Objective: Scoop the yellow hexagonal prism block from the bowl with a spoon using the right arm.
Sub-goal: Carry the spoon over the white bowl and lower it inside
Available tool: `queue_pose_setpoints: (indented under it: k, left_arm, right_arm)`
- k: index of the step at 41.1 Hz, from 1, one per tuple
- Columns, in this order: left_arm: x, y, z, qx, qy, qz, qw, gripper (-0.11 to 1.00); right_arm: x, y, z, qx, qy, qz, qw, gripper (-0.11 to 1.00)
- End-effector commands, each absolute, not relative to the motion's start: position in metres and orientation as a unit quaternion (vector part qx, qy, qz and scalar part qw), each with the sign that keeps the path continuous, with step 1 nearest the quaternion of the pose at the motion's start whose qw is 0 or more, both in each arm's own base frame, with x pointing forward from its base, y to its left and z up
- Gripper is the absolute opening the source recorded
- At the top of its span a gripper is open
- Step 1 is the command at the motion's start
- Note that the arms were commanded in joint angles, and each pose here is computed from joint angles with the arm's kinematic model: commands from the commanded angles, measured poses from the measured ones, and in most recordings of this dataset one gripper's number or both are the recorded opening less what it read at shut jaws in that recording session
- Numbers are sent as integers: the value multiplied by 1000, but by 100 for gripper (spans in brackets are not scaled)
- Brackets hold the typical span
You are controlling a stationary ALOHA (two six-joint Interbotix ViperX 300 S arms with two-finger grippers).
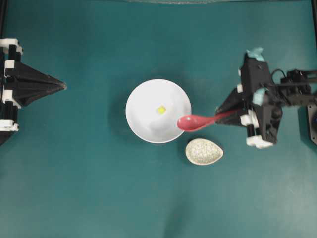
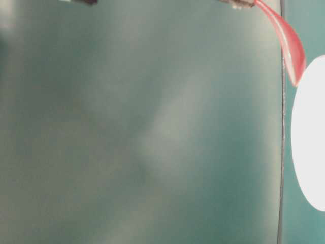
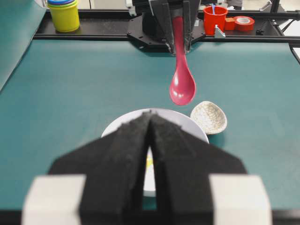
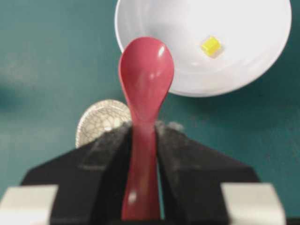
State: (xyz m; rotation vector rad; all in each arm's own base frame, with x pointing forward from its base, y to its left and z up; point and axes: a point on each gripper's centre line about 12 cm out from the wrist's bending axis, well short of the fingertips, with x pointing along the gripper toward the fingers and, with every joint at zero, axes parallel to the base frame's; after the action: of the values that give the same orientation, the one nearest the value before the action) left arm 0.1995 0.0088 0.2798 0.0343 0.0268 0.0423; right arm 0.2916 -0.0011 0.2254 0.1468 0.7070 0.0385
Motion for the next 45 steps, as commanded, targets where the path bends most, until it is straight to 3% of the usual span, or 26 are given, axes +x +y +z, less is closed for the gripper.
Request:
queue_pose_setpoints:
  k: [1, 23, 45]
  left_arm:
    - [202, 9, 287, 18, 5, 22, 1000, -1]
    - [202, 9, 286, 18, 6, 22, 1000, -1]
    - [201, 9, 283, 18, 18, 22, 999, -1]
  right_arm:
    - [302, -8, 242, 72, 349, 19, 934, 23]
    - [362, -33, 243, 48, 492, 45, 868, 23]
    - [386, -42, 229, 30, 551, 38, 833, 23]
